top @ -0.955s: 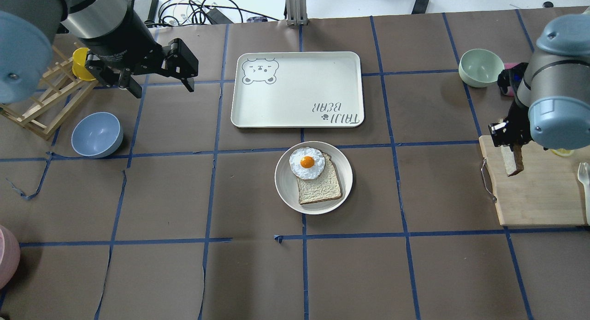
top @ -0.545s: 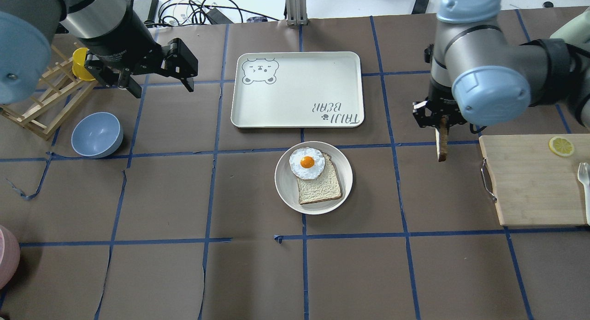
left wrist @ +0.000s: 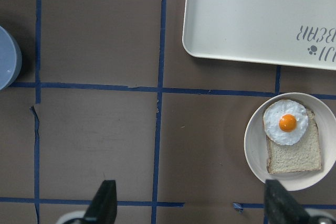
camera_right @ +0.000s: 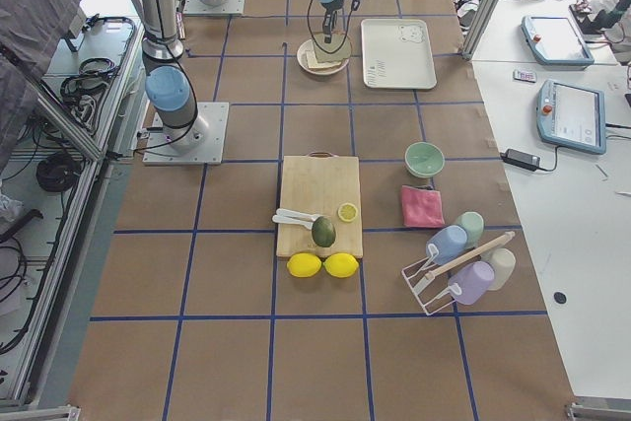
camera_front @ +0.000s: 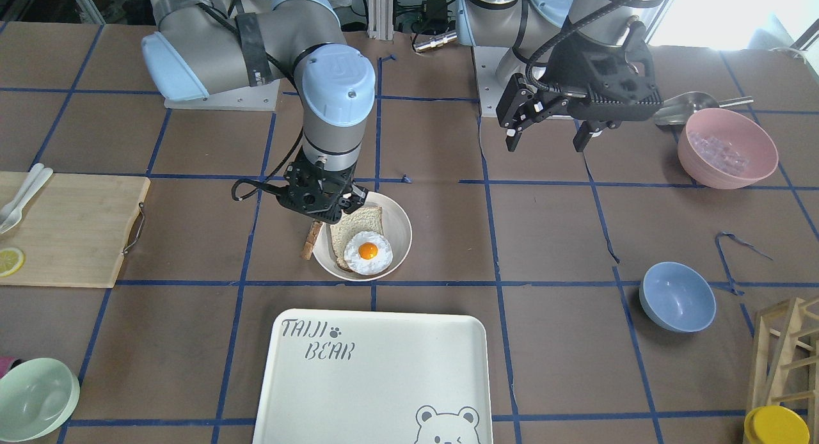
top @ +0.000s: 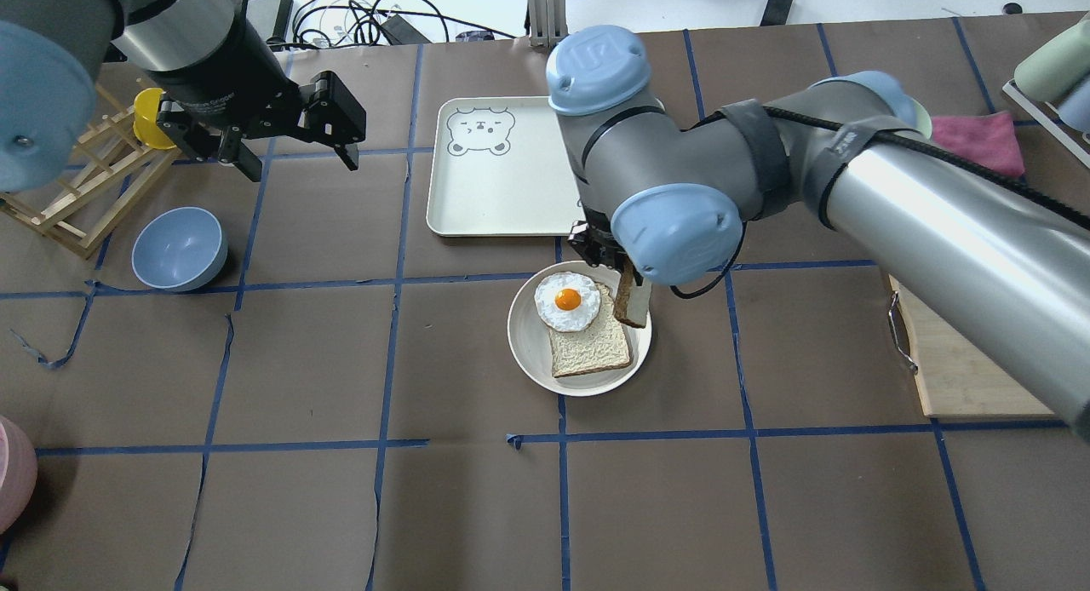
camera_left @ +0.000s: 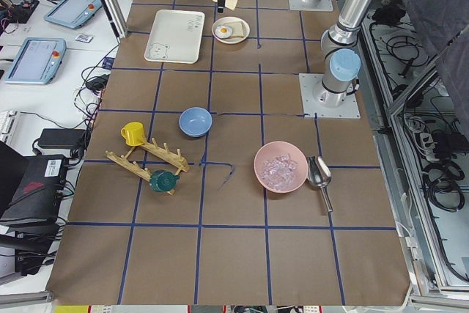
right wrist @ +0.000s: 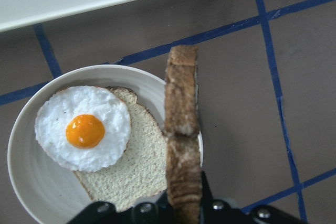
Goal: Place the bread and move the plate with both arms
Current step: 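Carry the bread slice with the right gripper over the egg plate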
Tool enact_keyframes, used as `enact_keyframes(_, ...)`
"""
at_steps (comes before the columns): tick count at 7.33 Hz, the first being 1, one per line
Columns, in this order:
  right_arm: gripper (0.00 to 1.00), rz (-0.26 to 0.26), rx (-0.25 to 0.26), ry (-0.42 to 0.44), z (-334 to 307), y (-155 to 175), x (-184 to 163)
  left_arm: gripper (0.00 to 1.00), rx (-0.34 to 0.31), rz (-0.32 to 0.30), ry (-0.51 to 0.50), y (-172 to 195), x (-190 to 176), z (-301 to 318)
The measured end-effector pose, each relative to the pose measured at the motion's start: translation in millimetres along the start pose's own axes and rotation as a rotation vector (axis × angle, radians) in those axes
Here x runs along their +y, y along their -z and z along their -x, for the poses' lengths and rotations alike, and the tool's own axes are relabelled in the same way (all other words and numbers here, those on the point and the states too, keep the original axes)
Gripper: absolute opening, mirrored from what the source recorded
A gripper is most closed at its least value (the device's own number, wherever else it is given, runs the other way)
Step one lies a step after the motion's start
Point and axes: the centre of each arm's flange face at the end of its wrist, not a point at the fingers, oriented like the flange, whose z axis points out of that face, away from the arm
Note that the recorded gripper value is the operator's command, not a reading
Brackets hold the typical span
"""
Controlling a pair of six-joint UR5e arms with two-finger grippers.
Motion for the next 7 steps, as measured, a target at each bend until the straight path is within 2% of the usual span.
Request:
enact_keyframes(2,0.00,-0.001,0.019,0.010,20,-10,15,1.00,0.000,0.001,0.000,0,0,0)
enact_keyframes(5,0.00,-0.013,0.053,0.017,20,-14,16,1.00,0.000,-0.001,0.000,0,0,0)
enact_keyframes(7,0.00,-0.003,0.066,0.010,21,-22,17,1.00,0.000,-0.001,0.000,0,0,0)
